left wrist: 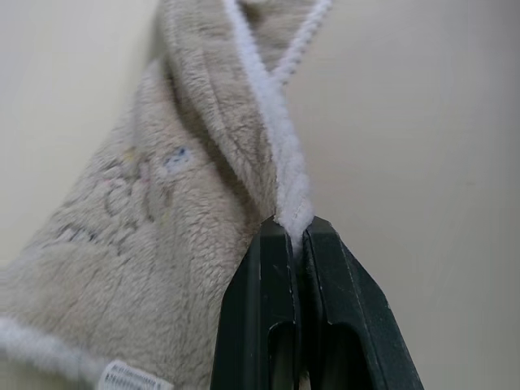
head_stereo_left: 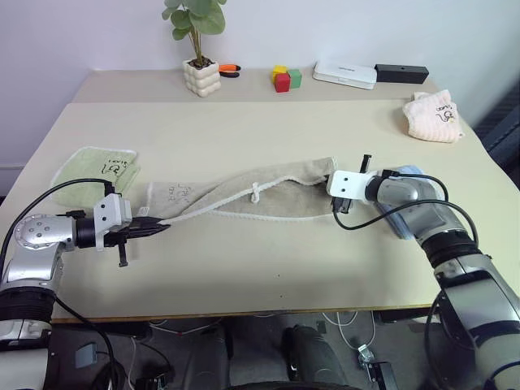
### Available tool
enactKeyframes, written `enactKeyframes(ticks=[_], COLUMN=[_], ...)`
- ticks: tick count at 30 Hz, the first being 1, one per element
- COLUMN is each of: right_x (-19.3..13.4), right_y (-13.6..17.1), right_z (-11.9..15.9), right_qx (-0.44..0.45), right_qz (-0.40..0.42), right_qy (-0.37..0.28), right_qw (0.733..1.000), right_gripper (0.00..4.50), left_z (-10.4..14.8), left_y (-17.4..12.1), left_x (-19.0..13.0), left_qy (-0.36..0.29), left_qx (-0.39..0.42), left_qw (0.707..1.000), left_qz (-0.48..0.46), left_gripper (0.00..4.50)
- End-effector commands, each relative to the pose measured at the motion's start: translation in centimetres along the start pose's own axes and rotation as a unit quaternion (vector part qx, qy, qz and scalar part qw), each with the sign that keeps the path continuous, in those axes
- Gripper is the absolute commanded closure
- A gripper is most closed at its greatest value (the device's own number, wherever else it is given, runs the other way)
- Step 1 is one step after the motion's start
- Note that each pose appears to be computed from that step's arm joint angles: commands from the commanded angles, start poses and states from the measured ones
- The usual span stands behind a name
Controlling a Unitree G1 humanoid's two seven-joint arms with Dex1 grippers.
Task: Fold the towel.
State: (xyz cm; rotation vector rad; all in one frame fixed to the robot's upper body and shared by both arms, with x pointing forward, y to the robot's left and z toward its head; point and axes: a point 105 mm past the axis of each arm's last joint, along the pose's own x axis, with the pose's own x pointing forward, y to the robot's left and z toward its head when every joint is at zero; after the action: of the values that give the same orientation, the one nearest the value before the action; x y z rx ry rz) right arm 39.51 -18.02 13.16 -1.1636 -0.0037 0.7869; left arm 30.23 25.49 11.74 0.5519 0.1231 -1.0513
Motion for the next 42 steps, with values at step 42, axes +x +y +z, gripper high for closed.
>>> enactKeyframes(ticks=[42], right_x=[-4.6], right_y=[-3.9], right_z=[5.2], right_qx=[0.04], right_qz=[-0.046], right_qy=[-0.121], right_qw=[0.991], right_gripper=[4.46], left_z=[8.4], left_y=[11.3], left_x=[-2.2], left_qy=[-0.051], left_qx=[0.188], left_qw=[0.964], left_qz=[0.18], left_gripper=[4.5])
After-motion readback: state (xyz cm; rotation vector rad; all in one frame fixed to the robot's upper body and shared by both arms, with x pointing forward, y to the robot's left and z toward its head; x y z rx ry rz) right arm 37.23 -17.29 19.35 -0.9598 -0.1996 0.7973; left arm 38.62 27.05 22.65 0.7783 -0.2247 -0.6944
